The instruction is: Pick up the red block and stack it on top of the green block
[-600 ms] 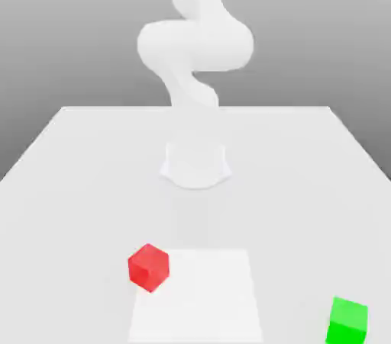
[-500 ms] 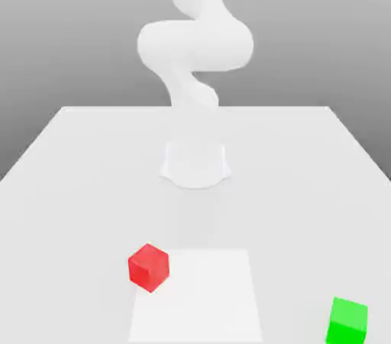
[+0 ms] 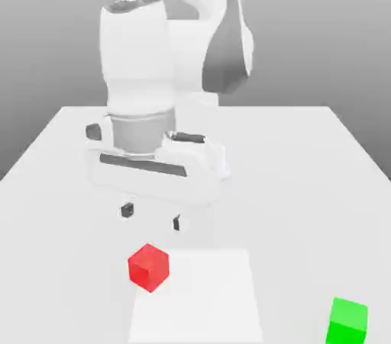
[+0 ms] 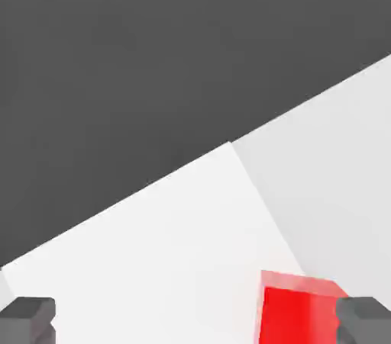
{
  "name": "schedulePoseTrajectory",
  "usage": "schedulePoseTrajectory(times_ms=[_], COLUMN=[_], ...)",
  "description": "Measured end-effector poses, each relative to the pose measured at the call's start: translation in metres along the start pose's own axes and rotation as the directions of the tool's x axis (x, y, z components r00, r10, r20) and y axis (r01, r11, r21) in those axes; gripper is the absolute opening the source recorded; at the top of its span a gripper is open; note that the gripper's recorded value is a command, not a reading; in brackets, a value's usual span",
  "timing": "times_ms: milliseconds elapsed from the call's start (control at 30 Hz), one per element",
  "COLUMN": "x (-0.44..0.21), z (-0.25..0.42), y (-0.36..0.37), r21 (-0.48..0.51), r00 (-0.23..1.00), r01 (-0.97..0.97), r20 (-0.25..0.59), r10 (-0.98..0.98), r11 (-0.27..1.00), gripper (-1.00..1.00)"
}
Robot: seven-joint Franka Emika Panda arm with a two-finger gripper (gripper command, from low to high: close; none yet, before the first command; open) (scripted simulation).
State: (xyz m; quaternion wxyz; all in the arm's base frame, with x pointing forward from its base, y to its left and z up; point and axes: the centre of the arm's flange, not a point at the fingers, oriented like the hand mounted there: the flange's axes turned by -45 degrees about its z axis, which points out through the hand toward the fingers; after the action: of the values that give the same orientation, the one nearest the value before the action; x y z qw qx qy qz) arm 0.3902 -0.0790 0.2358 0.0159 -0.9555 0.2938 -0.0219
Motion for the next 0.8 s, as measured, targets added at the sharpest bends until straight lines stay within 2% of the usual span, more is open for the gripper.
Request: schedulePoseTrajectory(times_ms=[100,367,400,600,800], x=[-0.008,-0.014,-0.015,-0.015,-0.01], z=[0.031,0.087,0.091,0.093,0.058], y=[0.014,0.014,0.014,0.014,0.011], r21=[-0.039,-0.044,-0.044,-0.044,-0.044], r00=[0.999,0.999,0.999,0.999,0.999], r01=[-0.038,-0.03,-0.031,-0.031,-0.028], r20=[0.023,0.029,0.03,0.029,0.023], r10=[0.039,0.032,0.032,0.033,0.029], r11=[0.999,0.999,0.999,0.999,0.999], gripper=[0.0,0.0,-1.0,-1.0,-1.0])
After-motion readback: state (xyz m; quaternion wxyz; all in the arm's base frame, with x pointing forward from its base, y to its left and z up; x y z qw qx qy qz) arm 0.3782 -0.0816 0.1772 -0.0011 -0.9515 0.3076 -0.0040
